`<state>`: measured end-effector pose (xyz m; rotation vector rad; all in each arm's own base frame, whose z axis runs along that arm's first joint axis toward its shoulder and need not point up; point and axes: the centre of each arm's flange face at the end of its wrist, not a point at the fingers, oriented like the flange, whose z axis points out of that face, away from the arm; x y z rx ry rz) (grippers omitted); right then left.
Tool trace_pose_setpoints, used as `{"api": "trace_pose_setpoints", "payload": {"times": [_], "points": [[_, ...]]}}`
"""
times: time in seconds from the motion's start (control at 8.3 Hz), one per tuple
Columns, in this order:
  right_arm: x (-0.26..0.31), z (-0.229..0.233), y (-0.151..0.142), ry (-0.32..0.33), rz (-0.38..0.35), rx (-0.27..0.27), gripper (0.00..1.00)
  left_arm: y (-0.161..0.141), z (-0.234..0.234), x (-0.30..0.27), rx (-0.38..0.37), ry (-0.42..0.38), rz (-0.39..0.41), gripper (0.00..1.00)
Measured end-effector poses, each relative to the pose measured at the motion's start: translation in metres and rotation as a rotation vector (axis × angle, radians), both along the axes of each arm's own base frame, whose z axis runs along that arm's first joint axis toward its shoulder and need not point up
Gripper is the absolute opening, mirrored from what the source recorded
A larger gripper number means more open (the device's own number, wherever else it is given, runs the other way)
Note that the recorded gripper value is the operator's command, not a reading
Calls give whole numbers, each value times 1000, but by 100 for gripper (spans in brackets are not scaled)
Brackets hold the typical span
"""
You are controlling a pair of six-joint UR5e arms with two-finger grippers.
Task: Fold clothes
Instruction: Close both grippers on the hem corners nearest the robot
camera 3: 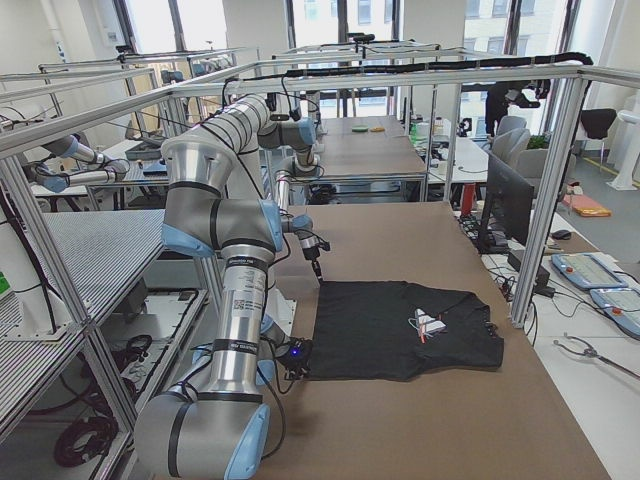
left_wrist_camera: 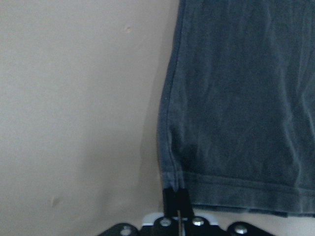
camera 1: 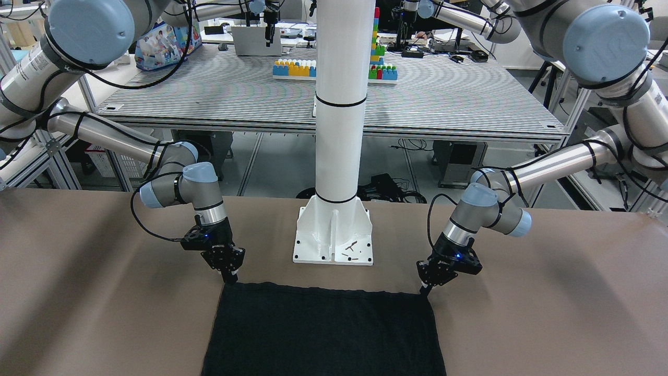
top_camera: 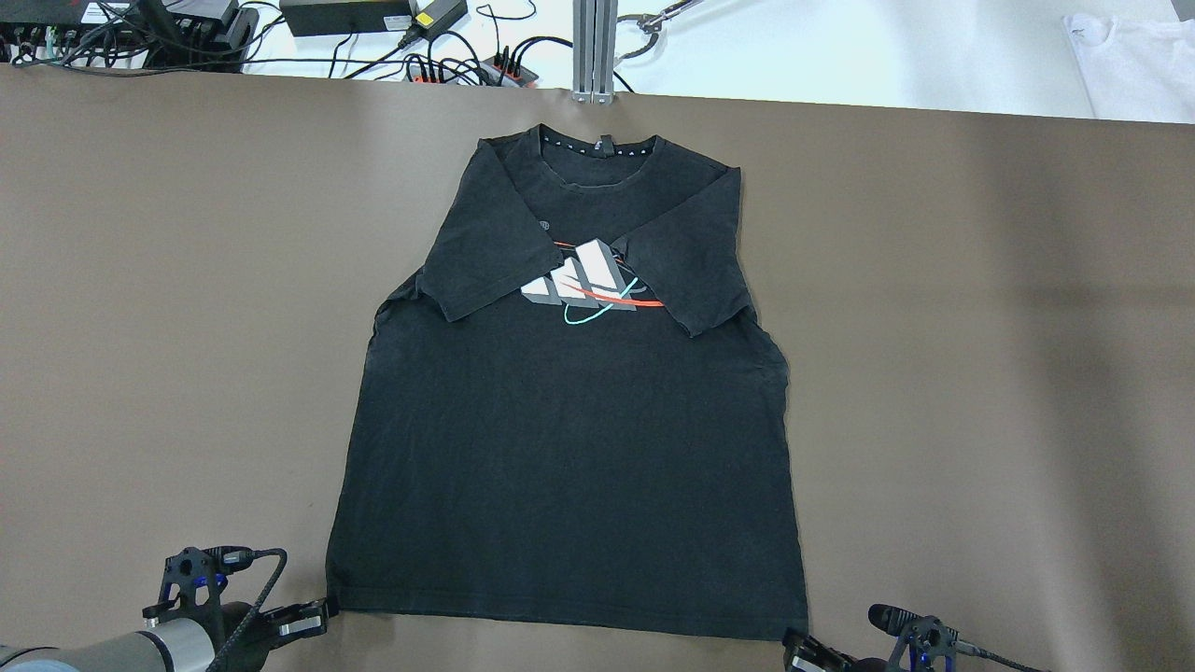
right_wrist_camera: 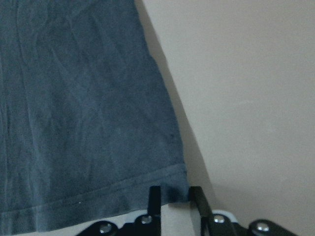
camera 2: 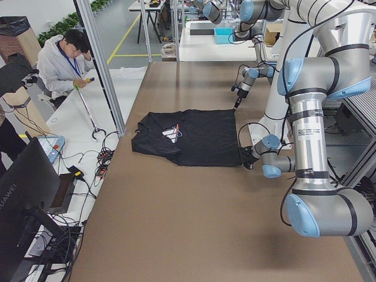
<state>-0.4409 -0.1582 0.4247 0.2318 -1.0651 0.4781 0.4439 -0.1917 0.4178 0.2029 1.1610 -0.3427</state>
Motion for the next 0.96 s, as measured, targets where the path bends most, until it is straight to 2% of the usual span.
{"api": "trace_pose_setpoints", "payload": {"times": [0.24,0.36,0.48,0.6,0.96], "points": [[0,0,0,7,3,2,33,0,0,0,1,0,1,0],[1,2,-1,12,4,3,29,0,0,0,1,0,0,0],[2,4,-2,16,4,5,18,0,0,0,1,0,-1,0],[3,4,-2,18,4,7,0,0,0,0,1,0,-1,0],[3,3,-2,17,4,8,0,0,0,0,2,-1,-1,0]]}}
